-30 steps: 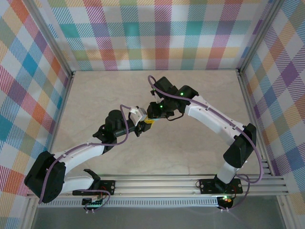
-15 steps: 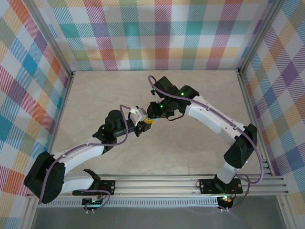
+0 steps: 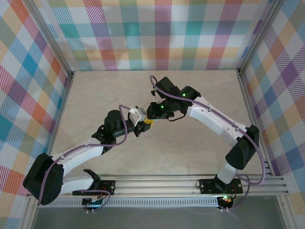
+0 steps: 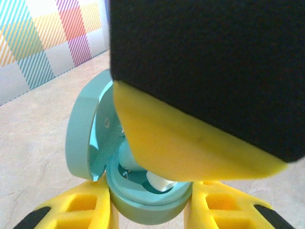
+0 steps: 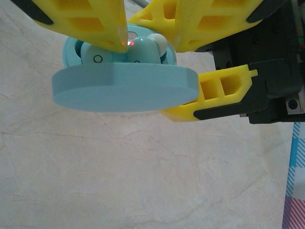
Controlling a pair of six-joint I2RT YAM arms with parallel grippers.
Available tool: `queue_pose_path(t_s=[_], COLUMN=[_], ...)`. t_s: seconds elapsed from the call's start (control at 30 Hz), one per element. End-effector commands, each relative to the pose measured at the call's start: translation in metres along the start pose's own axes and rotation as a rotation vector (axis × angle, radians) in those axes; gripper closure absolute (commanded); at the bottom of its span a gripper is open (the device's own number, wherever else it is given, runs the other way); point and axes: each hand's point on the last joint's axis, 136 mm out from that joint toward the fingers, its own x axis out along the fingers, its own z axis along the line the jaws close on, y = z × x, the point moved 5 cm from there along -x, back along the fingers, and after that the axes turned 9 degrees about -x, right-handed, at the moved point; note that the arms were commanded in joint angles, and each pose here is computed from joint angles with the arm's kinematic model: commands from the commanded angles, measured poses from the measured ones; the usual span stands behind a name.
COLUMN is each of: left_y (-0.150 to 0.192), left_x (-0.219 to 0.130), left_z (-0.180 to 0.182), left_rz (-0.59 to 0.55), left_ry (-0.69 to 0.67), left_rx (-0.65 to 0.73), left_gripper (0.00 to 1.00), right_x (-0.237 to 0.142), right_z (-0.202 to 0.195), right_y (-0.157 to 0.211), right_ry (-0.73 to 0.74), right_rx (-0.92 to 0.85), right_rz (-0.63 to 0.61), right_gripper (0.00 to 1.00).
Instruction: Insert wireless bluetooth earbuds into charging case
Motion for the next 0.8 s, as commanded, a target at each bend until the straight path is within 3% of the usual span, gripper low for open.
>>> queue_pose_path(t_s=[0.0,0.53,0.77], left_y=[-0.008,-0.006,-0.006], left_x=[-0.003,-0.002,-0.003], left_z=[-0.009,-0.008,-0.008], left_rz=[-0.03,-0.026,-0.026], left_ry=[0.024,0.02,0.023], left_rx=[0.025,0.028,0.027], left_gripper=[1.0,1.0,1.0], right_x=[0.002,-0.004,-0.006], right_z=[0.007,0.01,0.0], right_y=[0.002,0.001,0.004], right_ry=[-0.035,-0.057,0.016], right_rx=[0.003,0.007,0.026], right_rz=[0.008,-0.006,-0.014], right_gripper=[0.68,0.7,0.71])
